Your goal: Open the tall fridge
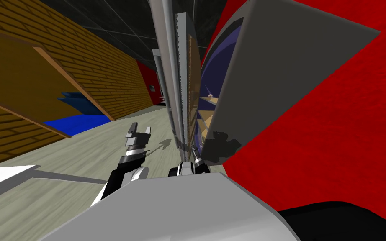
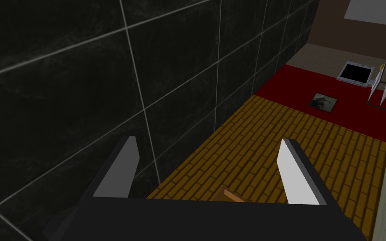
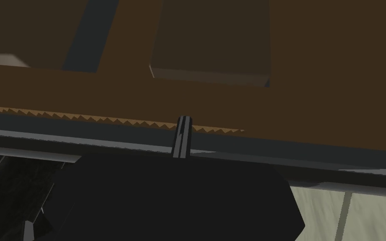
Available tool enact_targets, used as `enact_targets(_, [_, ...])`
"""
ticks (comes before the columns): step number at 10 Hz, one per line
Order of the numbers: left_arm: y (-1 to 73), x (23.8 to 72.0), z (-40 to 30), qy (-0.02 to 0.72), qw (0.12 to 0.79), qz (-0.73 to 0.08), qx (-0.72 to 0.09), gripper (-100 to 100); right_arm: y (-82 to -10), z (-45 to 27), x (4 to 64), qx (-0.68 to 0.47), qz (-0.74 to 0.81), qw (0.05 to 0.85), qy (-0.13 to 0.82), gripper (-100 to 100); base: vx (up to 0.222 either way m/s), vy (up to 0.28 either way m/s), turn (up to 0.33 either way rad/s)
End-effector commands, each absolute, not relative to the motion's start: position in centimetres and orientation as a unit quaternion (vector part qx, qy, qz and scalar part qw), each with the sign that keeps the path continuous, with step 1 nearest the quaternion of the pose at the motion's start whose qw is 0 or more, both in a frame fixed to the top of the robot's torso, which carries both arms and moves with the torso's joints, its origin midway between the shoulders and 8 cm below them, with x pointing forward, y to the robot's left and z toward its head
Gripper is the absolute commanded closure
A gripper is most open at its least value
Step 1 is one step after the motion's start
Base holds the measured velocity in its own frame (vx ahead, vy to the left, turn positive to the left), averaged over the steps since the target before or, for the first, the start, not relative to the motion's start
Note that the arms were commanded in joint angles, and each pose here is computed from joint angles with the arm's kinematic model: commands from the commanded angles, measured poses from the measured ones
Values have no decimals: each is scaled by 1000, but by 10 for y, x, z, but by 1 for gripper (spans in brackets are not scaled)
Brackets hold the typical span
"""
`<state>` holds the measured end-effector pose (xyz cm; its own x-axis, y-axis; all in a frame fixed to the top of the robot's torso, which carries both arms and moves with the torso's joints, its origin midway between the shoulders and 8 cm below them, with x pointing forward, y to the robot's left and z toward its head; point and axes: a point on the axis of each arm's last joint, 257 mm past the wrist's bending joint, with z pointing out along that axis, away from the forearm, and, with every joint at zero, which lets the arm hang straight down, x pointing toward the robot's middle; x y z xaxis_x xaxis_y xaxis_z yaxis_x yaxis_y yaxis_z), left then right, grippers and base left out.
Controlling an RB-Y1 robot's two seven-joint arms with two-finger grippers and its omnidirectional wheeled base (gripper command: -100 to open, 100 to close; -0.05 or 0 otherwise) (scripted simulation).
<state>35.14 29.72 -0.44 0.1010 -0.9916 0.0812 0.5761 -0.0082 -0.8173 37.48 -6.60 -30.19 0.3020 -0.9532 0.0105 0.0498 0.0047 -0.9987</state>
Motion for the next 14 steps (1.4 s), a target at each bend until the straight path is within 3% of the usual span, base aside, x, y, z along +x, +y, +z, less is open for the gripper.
enact_targets(1, [297, 351, -4, 283, 645, -608, -367, 0, -70, -300, 380, -552, -441, 576, 411, 100, 31, 205, -129])
enact_targets(8, [297, 351, -4, 283, 645, -608, -367, 0, -90, -297, 398, -521, -481, 543, 451, 100, 48, 312, -91])
enact_targets(11, [297, 351, -4, 283, 645, -608, -367, 0, -92, -296, 399, -519, -483, 540, 454, 100, 21, 195, -43])
enact_targets(12, [297, 351, -4, 283, 645, -608, -367, 0, -100, -302, 397, -530, -487, 532, 446, -100, 13, 47, -20])
enact_targets(14, [297, 351, -4, 283, 645, -608, -367, 0, -112, -308, 394, -542, -493, 522, 437, -100, 24, 57, -38])
